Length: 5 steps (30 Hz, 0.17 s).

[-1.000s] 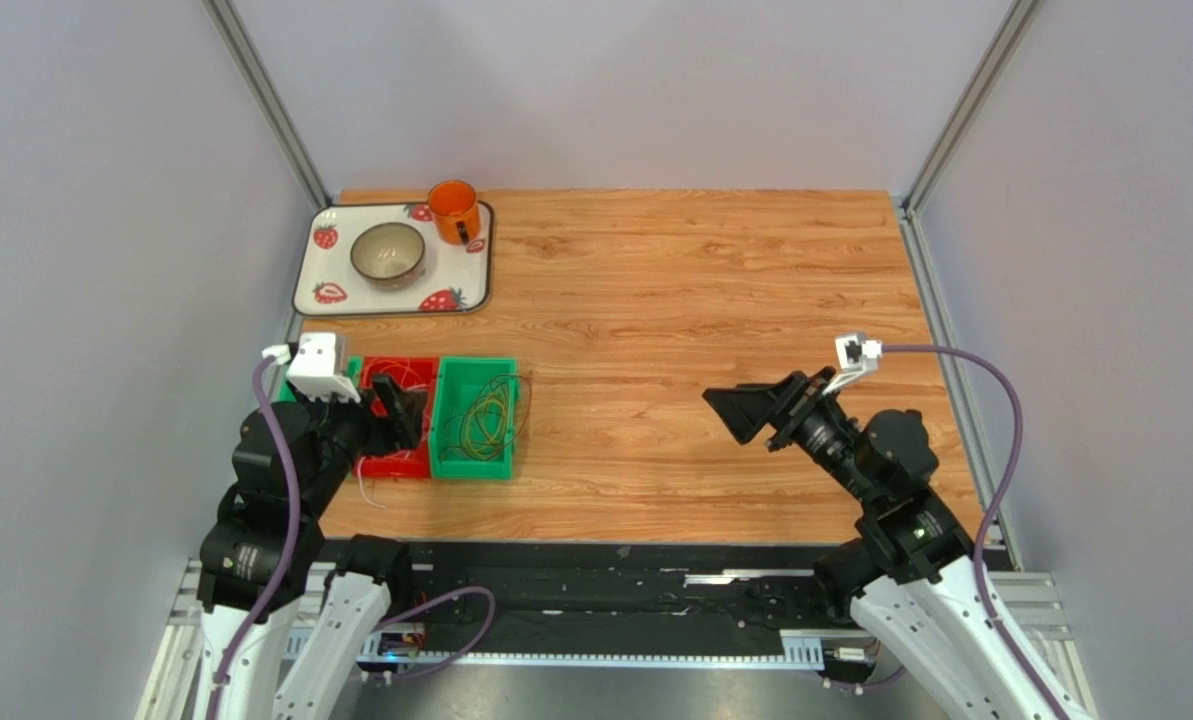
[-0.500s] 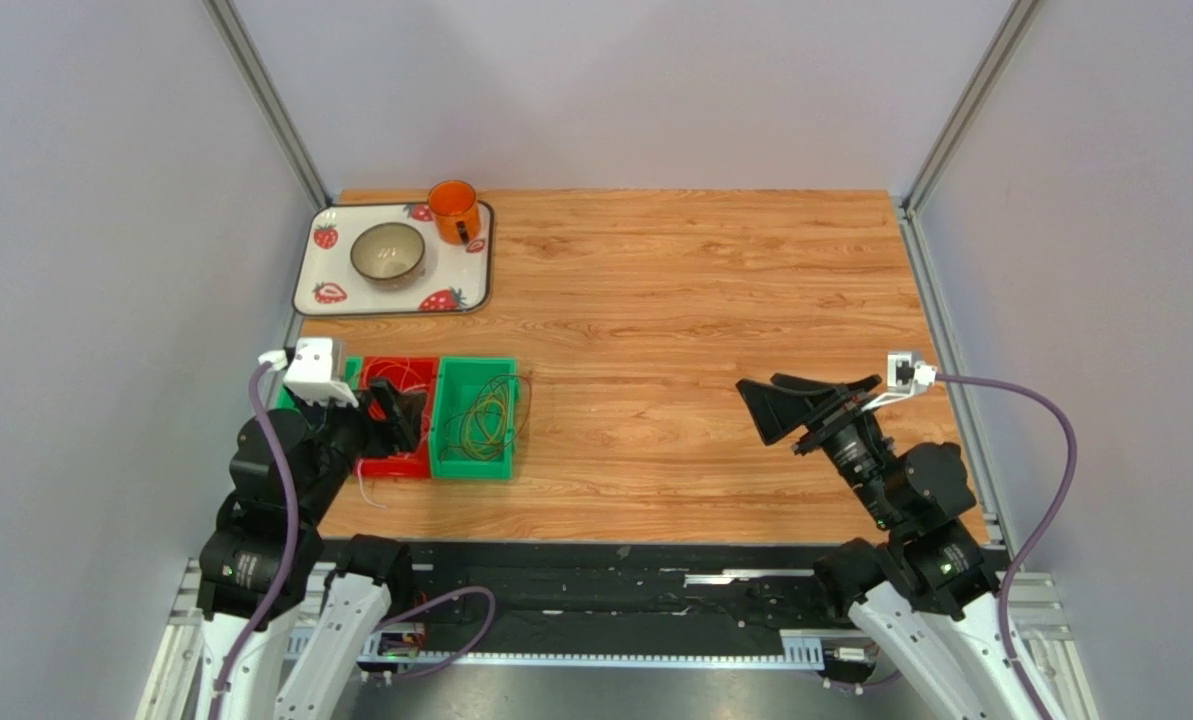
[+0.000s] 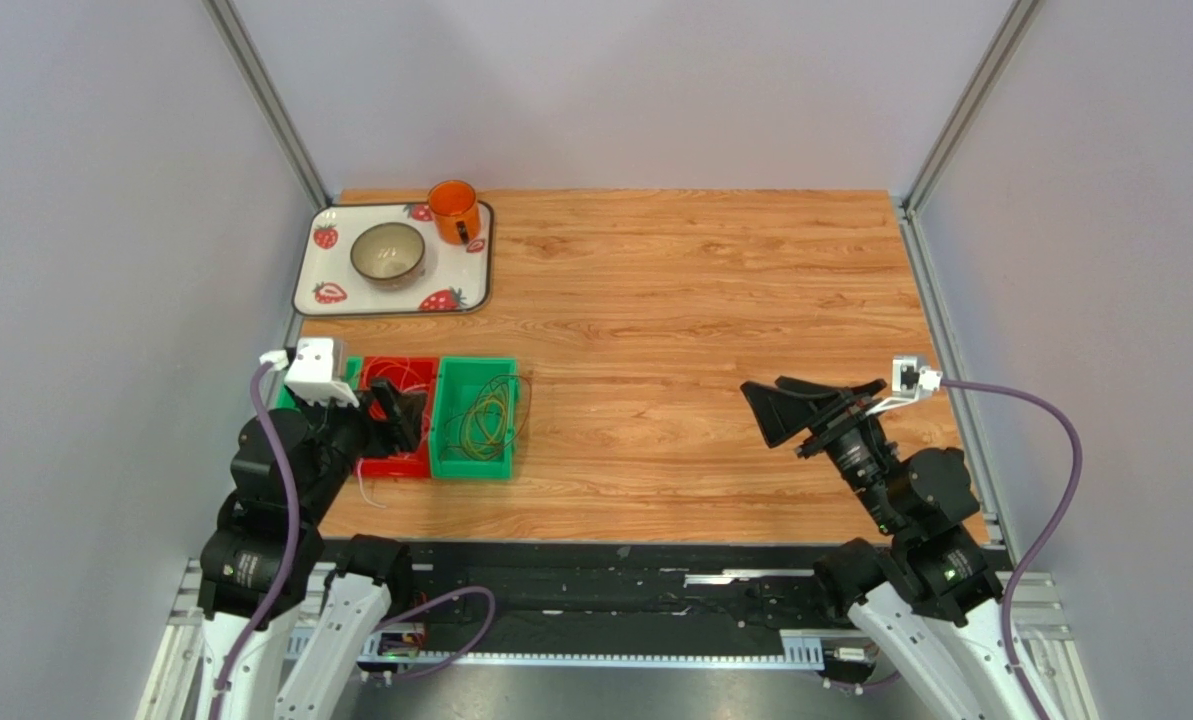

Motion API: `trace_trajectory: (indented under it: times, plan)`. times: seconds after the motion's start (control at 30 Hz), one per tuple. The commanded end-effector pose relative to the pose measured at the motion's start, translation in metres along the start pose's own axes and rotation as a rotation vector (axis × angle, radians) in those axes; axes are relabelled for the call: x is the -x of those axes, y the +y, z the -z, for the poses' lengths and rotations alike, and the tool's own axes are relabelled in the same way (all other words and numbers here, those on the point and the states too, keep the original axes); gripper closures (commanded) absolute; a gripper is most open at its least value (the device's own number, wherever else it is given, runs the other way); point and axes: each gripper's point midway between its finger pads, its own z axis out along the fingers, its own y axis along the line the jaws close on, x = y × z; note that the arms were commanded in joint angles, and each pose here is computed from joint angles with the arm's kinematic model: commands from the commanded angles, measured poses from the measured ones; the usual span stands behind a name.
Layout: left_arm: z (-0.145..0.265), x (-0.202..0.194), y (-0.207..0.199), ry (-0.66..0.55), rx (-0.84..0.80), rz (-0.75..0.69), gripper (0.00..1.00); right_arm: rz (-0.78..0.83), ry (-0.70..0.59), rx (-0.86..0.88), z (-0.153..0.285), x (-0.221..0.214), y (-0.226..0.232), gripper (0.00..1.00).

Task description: Untangle the cables

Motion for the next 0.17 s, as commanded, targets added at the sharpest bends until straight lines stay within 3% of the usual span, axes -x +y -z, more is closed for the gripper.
trace_trajectory:
  times: [0.0,0.13]
  plan:
    - [-0.001,0.007,-0.002,-0.031,-0.013,-0.026,0.21,0.030,-0.041,0.006,0.000,0.009,0.002,0.11]
    - [-0.001,0.007,-0.002,-0.031,-0.013,-0.026,0.21,0.011,-0.095,-0.068,0.004,0.020,-0.010,0.05]
